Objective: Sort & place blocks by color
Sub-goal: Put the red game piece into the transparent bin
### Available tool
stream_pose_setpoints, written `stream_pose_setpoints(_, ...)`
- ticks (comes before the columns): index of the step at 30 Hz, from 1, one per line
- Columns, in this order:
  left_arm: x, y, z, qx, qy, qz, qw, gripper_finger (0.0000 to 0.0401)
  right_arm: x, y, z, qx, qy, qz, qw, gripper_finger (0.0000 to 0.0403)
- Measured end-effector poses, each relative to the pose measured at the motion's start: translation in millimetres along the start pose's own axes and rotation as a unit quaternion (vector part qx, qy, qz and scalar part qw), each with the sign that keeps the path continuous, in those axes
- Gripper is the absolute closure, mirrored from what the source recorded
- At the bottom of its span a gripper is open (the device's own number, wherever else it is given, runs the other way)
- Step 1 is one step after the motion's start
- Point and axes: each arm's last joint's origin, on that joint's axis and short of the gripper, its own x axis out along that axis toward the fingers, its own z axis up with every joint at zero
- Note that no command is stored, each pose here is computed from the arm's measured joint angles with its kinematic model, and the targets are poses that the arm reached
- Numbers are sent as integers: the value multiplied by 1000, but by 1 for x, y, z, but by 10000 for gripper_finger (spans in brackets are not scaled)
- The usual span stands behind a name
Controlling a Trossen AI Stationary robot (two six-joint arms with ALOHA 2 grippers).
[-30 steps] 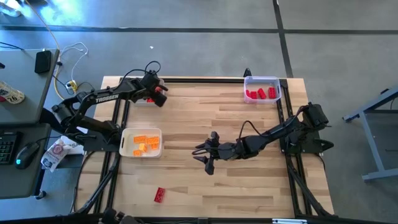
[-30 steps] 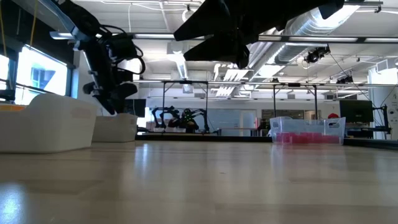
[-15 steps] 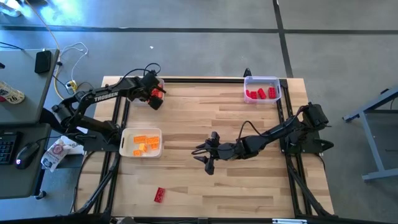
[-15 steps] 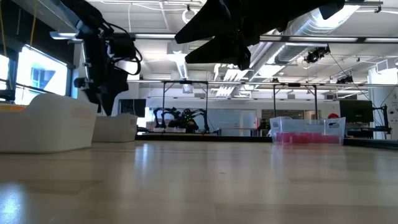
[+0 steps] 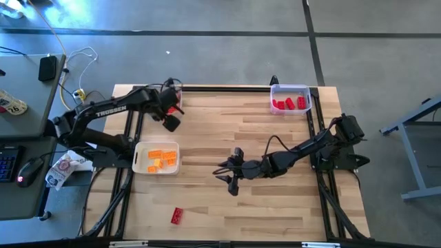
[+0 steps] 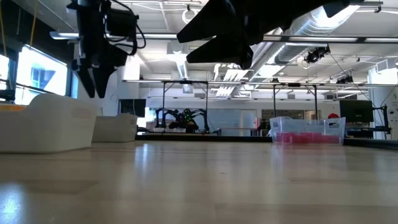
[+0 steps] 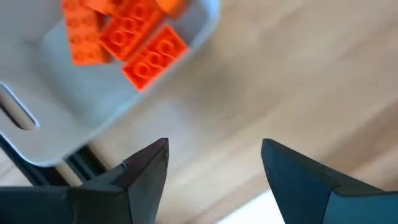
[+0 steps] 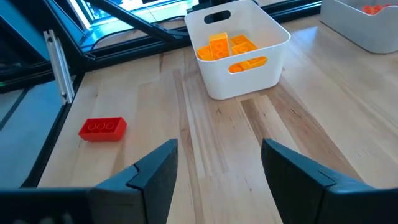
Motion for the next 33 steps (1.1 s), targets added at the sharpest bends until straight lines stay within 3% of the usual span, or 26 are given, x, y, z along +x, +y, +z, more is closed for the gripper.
stream_pose_setpoints(13, -42, -42, -57, -6, -18, -75, 997, 158, 0, -1, -2, -4, 10, -5, 1000, 186)
stream_pose_setpoints(23, -57, -78, -105, 20, -6, -118, 993, 158, 0, -1, -2, -4, 12, -5, 1000, 186)
stream_pose_setpoints(33, -70, -99, -151, -10, 12, -168, 986, 158, 0, -1, -3, -5, 14, -6, 1000, 186)
